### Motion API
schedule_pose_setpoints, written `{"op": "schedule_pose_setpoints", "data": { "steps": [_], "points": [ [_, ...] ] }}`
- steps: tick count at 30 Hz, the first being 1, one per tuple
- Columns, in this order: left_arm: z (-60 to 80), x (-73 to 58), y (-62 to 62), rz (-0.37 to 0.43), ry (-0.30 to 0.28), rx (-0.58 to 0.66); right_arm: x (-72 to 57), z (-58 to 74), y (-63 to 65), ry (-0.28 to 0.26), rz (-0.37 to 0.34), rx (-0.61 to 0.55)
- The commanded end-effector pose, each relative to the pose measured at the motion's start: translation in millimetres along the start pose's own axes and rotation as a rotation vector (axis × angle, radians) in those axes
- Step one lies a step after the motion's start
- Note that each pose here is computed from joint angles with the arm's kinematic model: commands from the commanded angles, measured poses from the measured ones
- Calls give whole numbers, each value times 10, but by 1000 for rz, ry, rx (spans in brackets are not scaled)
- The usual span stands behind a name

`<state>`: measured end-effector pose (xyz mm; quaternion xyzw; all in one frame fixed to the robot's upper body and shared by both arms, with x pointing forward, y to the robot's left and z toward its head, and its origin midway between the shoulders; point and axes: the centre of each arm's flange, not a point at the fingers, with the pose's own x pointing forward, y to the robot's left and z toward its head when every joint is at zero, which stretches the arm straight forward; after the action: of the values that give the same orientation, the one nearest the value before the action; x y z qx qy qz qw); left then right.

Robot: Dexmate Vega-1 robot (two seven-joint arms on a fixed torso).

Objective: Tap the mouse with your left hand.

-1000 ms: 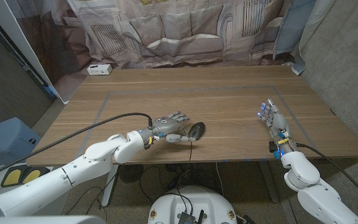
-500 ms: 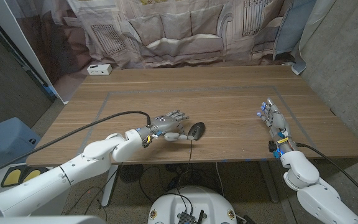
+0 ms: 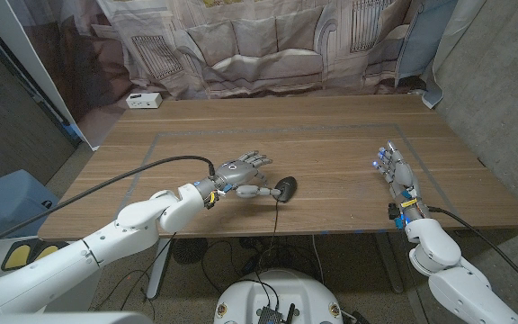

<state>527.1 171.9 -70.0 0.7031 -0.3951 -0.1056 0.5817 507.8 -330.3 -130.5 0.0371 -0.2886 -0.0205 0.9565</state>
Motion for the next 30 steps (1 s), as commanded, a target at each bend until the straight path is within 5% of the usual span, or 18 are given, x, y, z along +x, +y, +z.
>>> {"op": "schedule_pose_setpoints", "data": {
  "steps": [1, 30],
  "points": [
    [12, -67, 87, 40, 18, 3, -31, -6, -8, -9, -5, 7],
    [-100, -245, 216, 160, 128, -127, 3, 12, 56, -45, 13, 5]
  ]
}}
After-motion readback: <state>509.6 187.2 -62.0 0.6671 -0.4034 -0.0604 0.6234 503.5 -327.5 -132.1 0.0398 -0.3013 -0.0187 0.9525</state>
